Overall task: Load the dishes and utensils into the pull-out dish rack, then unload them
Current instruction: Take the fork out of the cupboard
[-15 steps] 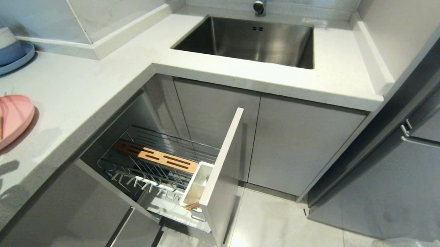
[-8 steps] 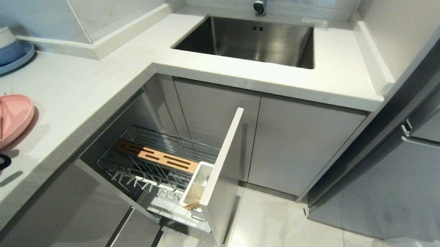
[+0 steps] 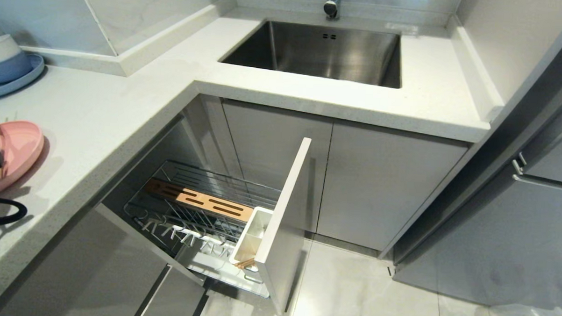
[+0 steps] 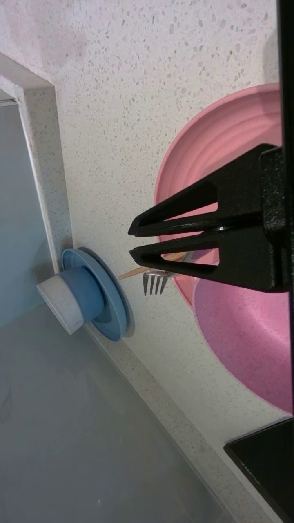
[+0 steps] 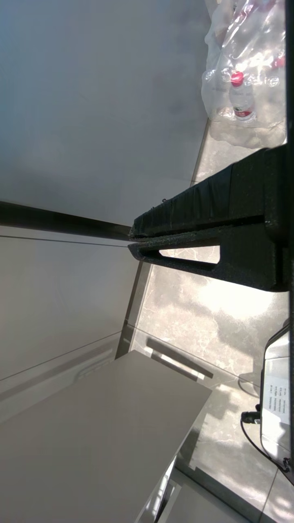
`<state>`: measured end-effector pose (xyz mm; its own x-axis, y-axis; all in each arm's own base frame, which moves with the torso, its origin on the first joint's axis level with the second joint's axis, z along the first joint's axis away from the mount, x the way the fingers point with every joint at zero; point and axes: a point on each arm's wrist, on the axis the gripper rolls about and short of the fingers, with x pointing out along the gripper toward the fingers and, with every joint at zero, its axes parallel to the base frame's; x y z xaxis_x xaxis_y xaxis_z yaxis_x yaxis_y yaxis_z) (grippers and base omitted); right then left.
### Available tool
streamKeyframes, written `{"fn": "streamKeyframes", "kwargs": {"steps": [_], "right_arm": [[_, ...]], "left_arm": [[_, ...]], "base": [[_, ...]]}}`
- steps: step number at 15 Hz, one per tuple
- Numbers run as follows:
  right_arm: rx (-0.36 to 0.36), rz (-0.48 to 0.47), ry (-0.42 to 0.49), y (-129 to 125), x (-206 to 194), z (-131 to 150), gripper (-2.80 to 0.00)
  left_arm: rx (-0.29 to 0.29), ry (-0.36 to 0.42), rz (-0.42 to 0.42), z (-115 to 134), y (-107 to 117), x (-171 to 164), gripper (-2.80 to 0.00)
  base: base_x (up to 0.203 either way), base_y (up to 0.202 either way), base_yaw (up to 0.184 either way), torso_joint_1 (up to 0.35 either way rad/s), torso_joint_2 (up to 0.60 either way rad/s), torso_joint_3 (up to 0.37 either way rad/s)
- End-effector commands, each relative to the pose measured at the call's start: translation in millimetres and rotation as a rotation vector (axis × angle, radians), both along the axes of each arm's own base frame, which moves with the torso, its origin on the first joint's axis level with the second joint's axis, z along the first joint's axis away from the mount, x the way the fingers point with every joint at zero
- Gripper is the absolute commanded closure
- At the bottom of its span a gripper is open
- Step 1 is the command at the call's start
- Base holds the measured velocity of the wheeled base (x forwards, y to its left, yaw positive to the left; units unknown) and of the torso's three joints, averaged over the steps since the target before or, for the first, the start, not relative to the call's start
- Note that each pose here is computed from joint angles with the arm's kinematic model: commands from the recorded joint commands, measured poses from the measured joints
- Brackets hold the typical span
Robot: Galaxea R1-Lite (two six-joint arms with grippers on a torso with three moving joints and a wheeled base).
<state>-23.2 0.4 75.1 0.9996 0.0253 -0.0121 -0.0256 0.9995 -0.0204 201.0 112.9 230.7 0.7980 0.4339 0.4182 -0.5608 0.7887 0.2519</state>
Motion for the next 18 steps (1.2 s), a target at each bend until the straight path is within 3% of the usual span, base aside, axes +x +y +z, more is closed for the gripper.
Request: {"fn": "streamKeyframes", "kwargs": {"steps": [1,5,6,12,15,16,18], "right_arm": [[-0.001,0.0,0.0,0.0,0.0,0.0,0.0],[-0.001,0.001,0.0,0.0,0.0,0.0,0.0],[-0.001,0.001,0.0,0.0,0.0,0.0,0.0],[-0.001,0.001,0.0,0.0,0.0,0.0,0.0],[-0.001,0.001,0.0,0.0,0.0,0.0,0.0],[-0.001,0.001,0.0,0.0,0.0,0.0,0.0],[0.0,0.001,0.0,0.0,0.0,0.0,0.0]], "left_arm": [[0.0,0.003,0.0,-1.6,0.4,0.9,0.0],[-0.001,0.004,0.001,-1.9,0.8,1.0,0.0],[-0.002,0.003,-0.001,-1.9,0.4,1.2,-2.8],[0.01,-0.034,-0.018,6.8,-4.7,-0.8,-2.8],[0.036,-0.102,-0.053,25.0,-17.6,-0.9,-2.8],[0.039,-0.123,-0.053,30.8,-21.9,-1.7,0.0],[0.039,-0.148,-0.068,43.4,-32.0,-6.7,0.0]], "base": [[0.0,0.0,0.0,0.0,0.0,0.0],[0.0,0.0,0.0,0.0,0.0,0.0],[0.0,0.0,0.0,0.0,0.0,0.0],[0.0,0.0,0.0,0.0,0.0,0.0],[0.0,0.0,0.0,0.0,0.0,0.0],[0.0,0.0,0.0,0.0,0.0,0.0],[0.0,0.0,0.0,0.0,0.0,0.0]]}}
